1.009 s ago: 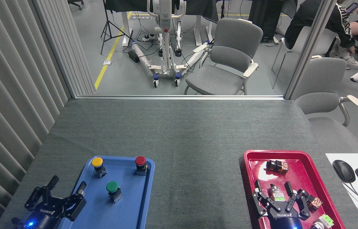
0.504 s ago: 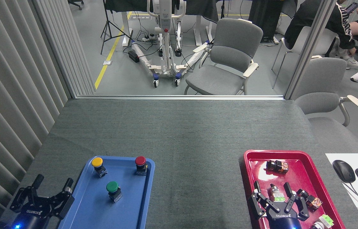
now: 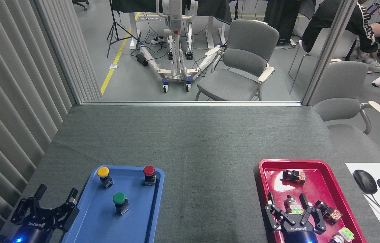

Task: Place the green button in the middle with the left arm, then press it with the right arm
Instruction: 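Move the left gripper toward the green button on the blue tray, then grasp the green button with the left gripper and lift it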

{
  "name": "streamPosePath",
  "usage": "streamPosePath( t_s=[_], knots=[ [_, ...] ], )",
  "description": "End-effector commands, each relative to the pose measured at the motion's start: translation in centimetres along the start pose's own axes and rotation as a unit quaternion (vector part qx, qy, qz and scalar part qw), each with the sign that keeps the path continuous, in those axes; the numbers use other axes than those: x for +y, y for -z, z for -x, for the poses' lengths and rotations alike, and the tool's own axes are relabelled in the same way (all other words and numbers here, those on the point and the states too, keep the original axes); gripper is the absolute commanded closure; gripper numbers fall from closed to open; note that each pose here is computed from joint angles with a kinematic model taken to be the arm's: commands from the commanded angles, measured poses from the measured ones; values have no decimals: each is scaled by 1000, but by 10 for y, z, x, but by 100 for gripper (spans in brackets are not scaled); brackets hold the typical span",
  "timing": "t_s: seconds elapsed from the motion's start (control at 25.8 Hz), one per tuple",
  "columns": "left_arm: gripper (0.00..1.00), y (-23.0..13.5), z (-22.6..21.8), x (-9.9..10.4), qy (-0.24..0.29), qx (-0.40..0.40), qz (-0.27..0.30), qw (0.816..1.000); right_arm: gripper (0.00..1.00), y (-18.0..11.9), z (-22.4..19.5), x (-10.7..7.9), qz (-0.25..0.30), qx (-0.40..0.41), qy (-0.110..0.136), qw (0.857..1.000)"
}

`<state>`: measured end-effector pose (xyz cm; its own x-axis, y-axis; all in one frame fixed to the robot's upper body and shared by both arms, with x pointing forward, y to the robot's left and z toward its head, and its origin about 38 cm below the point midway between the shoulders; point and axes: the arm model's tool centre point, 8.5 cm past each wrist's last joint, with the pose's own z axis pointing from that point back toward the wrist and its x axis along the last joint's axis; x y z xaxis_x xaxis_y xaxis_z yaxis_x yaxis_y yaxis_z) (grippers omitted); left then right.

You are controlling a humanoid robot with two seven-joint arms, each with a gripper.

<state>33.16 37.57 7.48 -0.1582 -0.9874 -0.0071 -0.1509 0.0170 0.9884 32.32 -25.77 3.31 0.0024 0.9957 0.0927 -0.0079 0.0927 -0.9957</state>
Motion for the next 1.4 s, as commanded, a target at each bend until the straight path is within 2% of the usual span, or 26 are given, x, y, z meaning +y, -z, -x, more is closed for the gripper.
streamPosePath(
  t_s=[0.0, 0.27, 0.5, 0.81, 0.97, 1.2, 1.28, 1.36],
  knots=[
    [0, 0, 0, -1, -2, -1, 3, 1000, 1, 1, 0, -1, 2, -1, 0, 1000],
    [0, 1, -4, -2, -4, -6, 6, 1000, 1, 1, -1, -2, 4, 0, 1, 1000],
    [0, -1, -5, -12, -8, -4, 20, 1000, 1, 1, 0, -2, 4, -1, 0, 1000],
    [0, 6, -41, -26, -22, -43, 33, 998, 1, 1, 0, -2, 4, 0, 0, 1000],
    [0, 15, -49, -29, -13, -30, 33, 999, 1, 2, -1, -2, 5, 0, 1, 1000],
    [1, 18, -76, -56, 2, -52, 72, 996, 1, 2, 0, -2, 5, -1, -1, 1000],
    [0, 15, -81, -71, 3, -33, 87, 996, 1, 2, -1, -3, 6, -1, 0, 1000],
    [0, 15, -86, -76, 0, -30, 92, 995, 1, 2, 0, -3, 5, 0, -1, 1000]
  ],
)
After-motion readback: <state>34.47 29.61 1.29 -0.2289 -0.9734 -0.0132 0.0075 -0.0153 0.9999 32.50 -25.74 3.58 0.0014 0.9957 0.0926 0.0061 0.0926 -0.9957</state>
